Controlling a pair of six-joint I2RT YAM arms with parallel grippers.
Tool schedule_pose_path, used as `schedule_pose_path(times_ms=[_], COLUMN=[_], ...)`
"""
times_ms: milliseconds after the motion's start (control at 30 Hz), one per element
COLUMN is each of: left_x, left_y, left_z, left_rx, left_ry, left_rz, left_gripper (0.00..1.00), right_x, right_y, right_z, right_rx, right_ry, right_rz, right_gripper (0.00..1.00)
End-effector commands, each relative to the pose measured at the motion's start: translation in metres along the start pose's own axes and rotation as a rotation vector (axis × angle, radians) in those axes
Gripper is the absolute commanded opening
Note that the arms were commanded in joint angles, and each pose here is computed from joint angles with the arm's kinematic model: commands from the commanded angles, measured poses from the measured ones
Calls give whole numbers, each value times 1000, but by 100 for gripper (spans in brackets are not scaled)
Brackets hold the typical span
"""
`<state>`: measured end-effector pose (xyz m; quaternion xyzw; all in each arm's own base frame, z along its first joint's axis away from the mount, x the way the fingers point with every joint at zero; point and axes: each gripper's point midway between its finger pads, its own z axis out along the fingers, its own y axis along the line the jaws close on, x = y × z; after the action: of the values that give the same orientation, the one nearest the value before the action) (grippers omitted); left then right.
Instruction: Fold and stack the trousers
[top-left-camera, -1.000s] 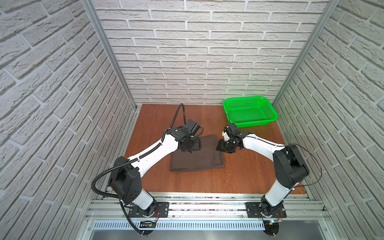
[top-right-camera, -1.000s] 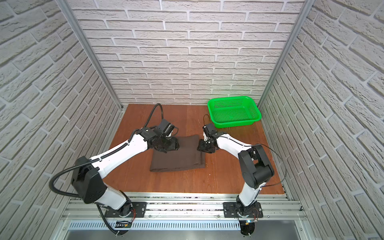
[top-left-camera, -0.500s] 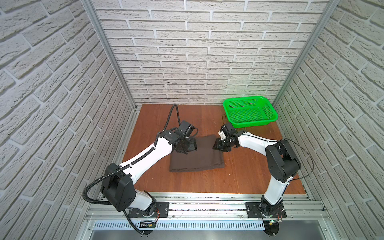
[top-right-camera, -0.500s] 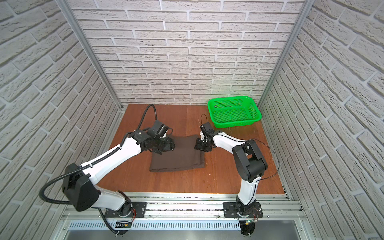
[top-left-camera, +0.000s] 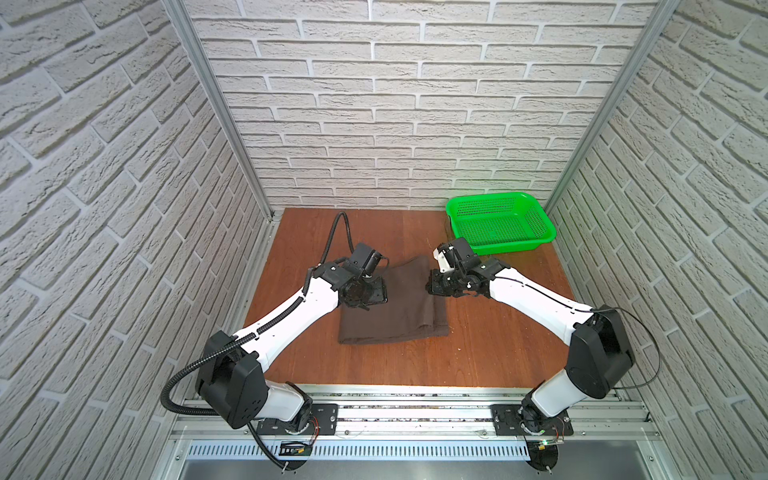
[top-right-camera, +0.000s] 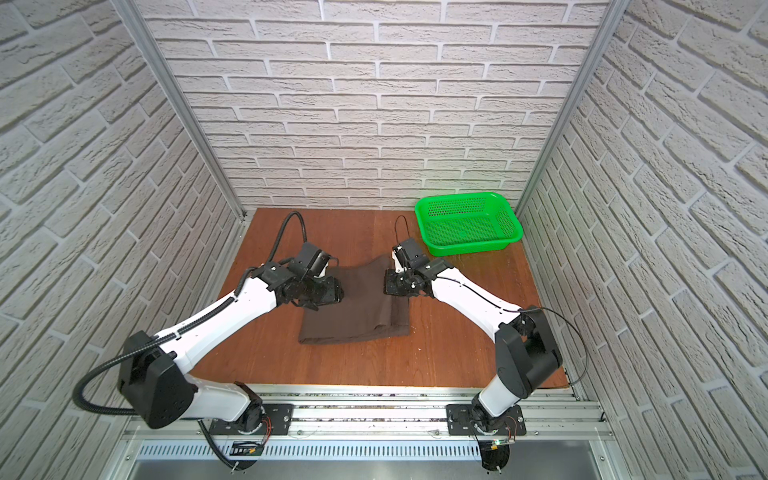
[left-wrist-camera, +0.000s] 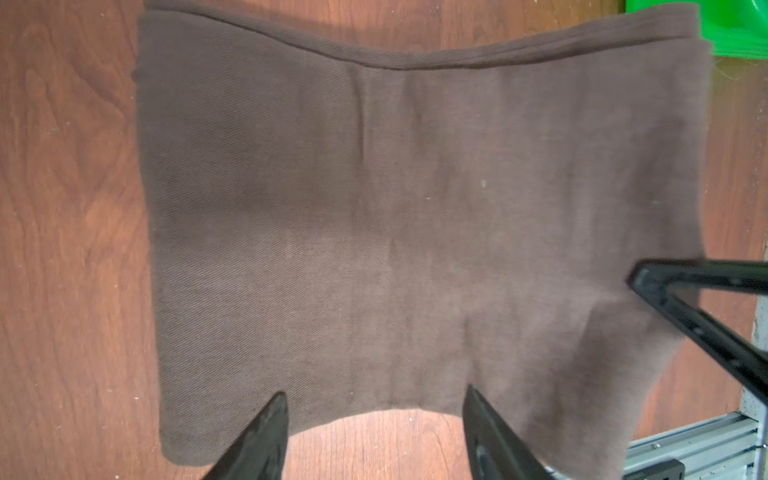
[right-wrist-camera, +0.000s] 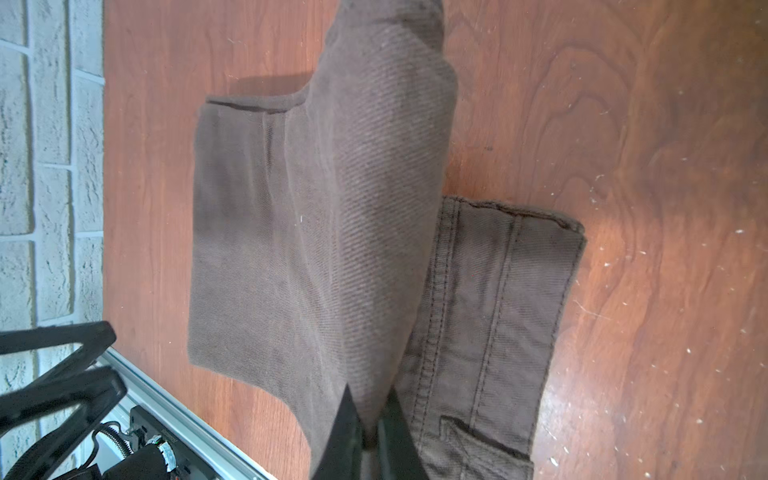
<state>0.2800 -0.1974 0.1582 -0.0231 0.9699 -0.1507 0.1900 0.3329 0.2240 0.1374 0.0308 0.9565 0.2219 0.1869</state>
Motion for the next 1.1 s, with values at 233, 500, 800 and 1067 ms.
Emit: schedule_pose_path(times_ms=[233,500,800,1067], left_x=[-6,-7,-5,0], left_y=[12,15,21,21], left_z=[-4,-1,5,16], left_rx=[-12,-20,-19,-9], left_ry=[-17,-10,-5,20], left_rz=[-2,-4,-21,-29], left_gripper=[66,67,67,65], right_x=[30,32,31,56], right_y=[-51,-57,-53,-86], right_z=[23,17,-26,4], right_rx=[128,147,151,245], right_ry=[61,57,5,69], right_rz=[63,73,68,77], right_gripper=[5,5,5,10])
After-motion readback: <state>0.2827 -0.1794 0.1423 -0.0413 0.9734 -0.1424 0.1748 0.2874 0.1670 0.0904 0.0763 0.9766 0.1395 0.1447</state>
